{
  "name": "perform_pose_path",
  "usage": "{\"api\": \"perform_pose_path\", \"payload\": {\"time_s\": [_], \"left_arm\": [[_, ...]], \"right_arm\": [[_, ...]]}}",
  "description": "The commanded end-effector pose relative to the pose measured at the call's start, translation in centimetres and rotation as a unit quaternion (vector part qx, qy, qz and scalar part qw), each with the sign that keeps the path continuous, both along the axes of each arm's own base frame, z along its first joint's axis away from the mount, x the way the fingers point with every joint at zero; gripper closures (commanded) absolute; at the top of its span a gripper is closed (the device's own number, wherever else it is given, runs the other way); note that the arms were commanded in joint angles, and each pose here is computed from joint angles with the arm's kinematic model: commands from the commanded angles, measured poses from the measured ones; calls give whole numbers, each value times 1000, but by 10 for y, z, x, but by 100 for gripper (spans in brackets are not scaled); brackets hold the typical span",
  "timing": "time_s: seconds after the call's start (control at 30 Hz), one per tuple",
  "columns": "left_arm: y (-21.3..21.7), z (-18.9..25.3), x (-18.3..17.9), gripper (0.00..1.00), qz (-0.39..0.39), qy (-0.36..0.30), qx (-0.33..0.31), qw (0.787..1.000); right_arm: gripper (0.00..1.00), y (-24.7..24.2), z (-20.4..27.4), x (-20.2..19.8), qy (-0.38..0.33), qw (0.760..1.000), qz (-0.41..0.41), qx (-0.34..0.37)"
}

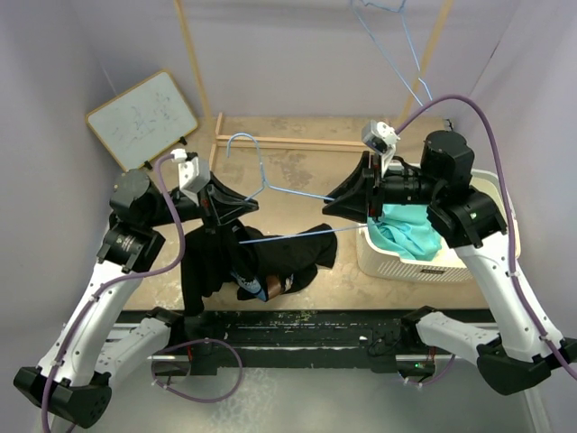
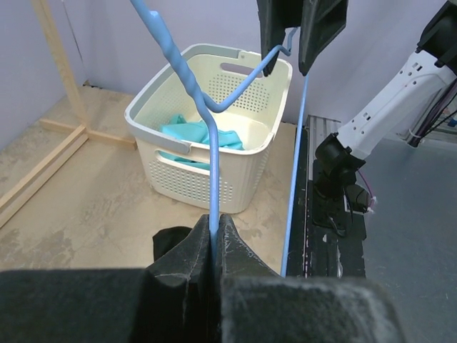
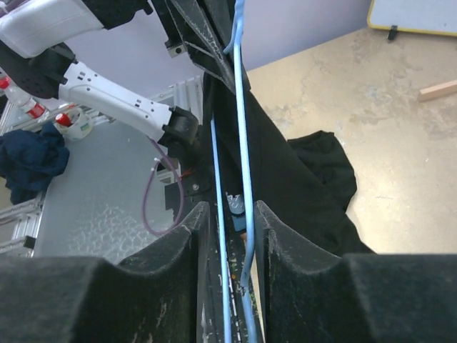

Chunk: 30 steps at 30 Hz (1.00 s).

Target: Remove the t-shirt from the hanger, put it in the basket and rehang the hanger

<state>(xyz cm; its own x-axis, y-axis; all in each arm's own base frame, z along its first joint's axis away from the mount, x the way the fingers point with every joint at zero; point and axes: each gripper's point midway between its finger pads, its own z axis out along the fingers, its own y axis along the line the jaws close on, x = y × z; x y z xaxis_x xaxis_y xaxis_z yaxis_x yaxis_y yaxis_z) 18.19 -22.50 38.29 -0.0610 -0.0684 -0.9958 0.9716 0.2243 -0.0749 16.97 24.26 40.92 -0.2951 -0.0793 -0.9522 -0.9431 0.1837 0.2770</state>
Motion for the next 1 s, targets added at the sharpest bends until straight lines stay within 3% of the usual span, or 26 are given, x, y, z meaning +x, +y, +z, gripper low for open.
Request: {"api": "perform_pose_path", "payload": {"time_s": [0.0,0.1,0.2,0.23,0.37,0.47,0.57,0.73,0.87,0.97], "left_arm": [[-1,40,4,100,6,-57,-33,998],[-2,41,9,100,7,-53,-36,998],[-1,39,11,100,17,-49,-36,998],[-1,36,13,94,23,-46,-34,998],[5,24,19,28,57,-30,-25,998],[13,13,22,4,92,-19,-14,995],[22,4,24,1,128,-13,-4,992],[44,-14,26,4,205,4,8,979],[72,-33,28,8,290,26,13,957],[95,-42,23,9,349,28,5,937]], "right_arm": [[72,2,-5,-3,-3,1000,12,-8],[97,1,-5,1,-4,1000,-3,-12],[100,-3,-2,6,-13,999,-30,-15],[100,-4,-1,8,-14,999,-38,-16],[100,-11,1,14,-16,997,-75,-29],[100,-17,1,15,-12,994,-95,-42],[100,-22,0,17,-11,992,-112,-50],[100,-32,9,38,-13,982,-184,-49],[100,-53,19,94,-10,943,-328,-52],[100,-79,35,142,-35,891,-451,-38]]}}
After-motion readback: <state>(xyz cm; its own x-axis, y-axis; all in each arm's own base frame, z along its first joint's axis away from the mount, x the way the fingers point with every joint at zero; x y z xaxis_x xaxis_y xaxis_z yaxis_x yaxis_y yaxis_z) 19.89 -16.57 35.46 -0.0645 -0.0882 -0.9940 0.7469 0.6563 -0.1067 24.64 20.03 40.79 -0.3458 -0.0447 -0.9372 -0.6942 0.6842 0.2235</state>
